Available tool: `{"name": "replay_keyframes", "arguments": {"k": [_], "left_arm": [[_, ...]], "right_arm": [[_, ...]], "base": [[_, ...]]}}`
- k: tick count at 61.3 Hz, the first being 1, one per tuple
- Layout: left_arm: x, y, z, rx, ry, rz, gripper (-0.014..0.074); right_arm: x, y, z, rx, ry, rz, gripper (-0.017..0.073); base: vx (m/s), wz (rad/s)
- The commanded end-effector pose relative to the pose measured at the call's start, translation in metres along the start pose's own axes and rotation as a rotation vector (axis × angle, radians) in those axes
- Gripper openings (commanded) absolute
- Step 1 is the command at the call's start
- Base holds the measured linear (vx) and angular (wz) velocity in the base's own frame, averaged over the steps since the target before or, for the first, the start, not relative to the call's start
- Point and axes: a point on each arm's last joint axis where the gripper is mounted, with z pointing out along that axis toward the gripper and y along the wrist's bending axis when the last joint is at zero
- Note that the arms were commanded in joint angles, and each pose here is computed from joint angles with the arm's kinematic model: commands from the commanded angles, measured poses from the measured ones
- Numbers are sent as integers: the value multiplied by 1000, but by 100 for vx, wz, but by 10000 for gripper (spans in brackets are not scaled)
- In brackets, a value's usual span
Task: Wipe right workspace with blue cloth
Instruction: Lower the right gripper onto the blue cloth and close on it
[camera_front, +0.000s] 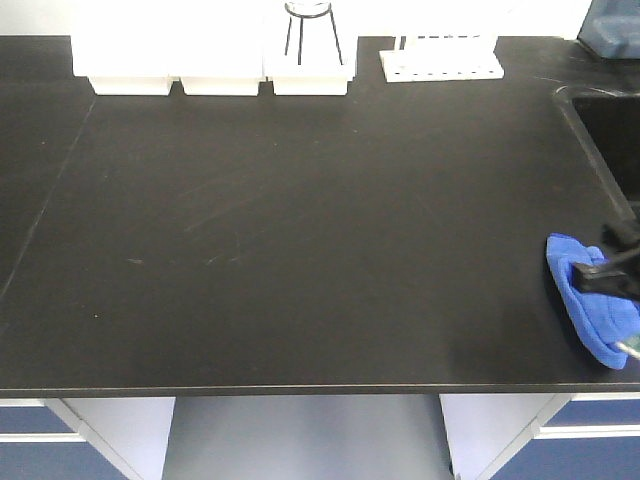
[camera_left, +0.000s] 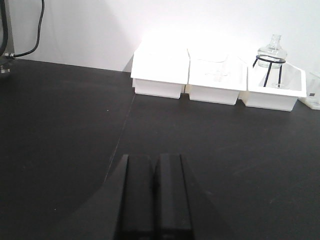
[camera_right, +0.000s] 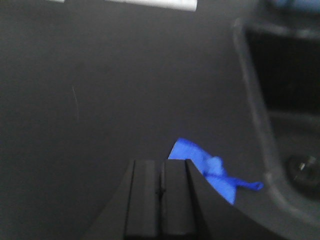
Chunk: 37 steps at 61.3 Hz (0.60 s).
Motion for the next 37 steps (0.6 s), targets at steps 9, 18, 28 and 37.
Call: {"name": "replay_keyframes", "arguments": {"k": [9,18,28,37], "left_arm": [[2,-1,1,18,-66,-9,-6],[2,-1,1,18,-66,-9,-6],[2,-1,1,18,-66,-9,-6],[2,-1,1,18,-66,-9,-6]], "right_arm": [[-21,-3,49,9,76,215,29],[-28,-4,67,10,112,183,55],[-35,-13,68,40,136,52,99],[-30,-47,63,146,206,171,202]], "base": [[0,0],[0,0],[0,0],[0,0]]}}
